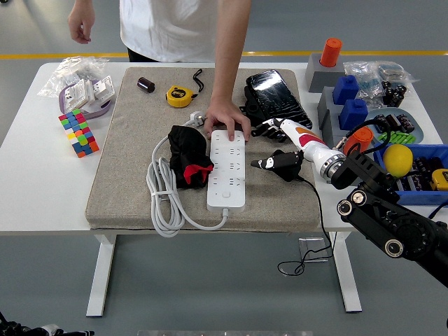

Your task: Pull the plug out and thorw away

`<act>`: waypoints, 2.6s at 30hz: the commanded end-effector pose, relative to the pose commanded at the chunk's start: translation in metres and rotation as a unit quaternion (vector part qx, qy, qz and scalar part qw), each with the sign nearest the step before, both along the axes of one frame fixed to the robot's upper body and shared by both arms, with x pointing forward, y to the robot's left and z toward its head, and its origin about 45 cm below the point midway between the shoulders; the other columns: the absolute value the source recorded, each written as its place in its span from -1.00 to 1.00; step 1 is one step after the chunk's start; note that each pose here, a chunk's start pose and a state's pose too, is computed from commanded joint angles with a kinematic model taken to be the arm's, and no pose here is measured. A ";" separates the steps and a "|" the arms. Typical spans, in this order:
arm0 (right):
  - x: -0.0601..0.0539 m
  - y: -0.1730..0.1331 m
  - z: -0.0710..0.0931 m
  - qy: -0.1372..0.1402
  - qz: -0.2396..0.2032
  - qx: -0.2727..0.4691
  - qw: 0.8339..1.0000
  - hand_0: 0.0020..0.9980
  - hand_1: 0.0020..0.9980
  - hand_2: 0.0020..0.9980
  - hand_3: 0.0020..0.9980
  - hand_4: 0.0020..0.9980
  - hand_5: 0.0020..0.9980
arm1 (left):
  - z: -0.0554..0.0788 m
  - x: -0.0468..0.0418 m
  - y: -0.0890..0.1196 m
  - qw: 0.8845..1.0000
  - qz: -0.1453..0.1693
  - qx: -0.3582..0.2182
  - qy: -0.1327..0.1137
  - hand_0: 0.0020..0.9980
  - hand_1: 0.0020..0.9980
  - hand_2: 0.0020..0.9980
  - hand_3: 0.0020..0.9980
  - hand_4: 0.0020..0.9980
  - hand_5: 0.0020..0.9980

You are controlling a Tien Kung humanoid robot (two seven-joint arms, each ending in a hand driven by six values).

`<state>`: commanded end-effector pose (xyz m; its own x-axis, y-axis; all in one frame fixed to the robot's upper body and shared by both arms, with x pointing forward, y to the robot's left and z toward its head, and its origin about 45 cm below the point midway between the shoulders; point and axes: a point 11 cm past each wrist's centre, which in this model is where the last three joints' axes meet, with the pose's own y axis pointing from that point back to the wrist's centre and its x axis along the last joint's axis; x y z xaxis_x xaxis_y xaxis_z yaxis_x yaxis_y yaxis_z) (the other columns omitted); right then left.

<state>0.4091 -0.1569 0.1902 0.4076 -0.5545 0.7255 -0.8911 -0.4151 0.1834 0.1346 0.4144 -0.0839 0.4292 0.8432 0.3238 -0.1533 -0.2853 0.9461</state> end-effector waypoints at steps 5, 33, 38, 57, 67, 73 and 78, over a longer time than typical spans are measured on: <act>-0.024 0.011 0.022 -0.003 0.035 0.024 0.999 0.21 0.32 0.30 0.41 1.00 -0.66 | 0.000 -0.0004 0.001 1.000 0.004 0.000 -0.001 0.09 0.37 0.41 0.38 0.76 0.17; -0.078 0.079 0.006 0.127 0.186 -0.051 0.973 -1.00 -0.97 -0.75 0.42 0.34 -1.00 | 0.001 0.0017 0.000 1.000 -0.002 0.001 0.000 0.09 0.37 0.41 0.37 0.76 0.17; -0.077 0.076 -0.008 0.146 0.181 -0.084 0.969 -1.00 -0.98 -0.75 0.66 0.21 -1.00 | 0.000 0.0009 0.000 1.000 -0.001 -0.001 0.000 0.09 0.37 0.41 0.37 0.76 0.17; -0.057 0.068 -0.011 0.132 0.148 -0.151 0.969 -1.00 -0.99 -0.76 0.81 0.08 -1.00 | 0.000 -0.0023 0.001 1.000 -0.001 0.001 0.003 0.10 0.37 0.41 0.37 0.76 0.17; -0.061 0.063 -0.020 0.162 0.156 -0.161 0.961 -1.00 -0.99 -0.76 0.80 0.05 -1.00 | -0.001 -0.0025 0.001 1.000 -0.001 0.001 0.003 0.10 0.37 0.41 0.37 0.76 0.17; -0.060 0.063 -0.019 0.158 0.155 -0.160 0.962 -1.00 -1.00 -0.76 0.80 0.03 -1.00 | 0.000 -0.0018 0.000 1.000 -0.002 0.001 0.003 0.10 0.37 0.41 0.37 0.76 0.17; -0.059 0.062 -0.021 0.160 0.152 -0.156 0.963 -1.00 -1.00 -0.76 0.80 0.02 -1.00 | 0.000 -0.0005 0.000 1.000 0.000 0.000 0.001 0.10 0.37 0.41 0.37 0.76 0.17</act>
<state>0.3502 -0.0953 0.1690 0.7466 -0.1494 0.6483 -0.6148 -0.5273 0.5865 0.1341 0.4146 -0.0840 0.4305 0.8425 0.3240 -0.1522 -0.2860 0.9460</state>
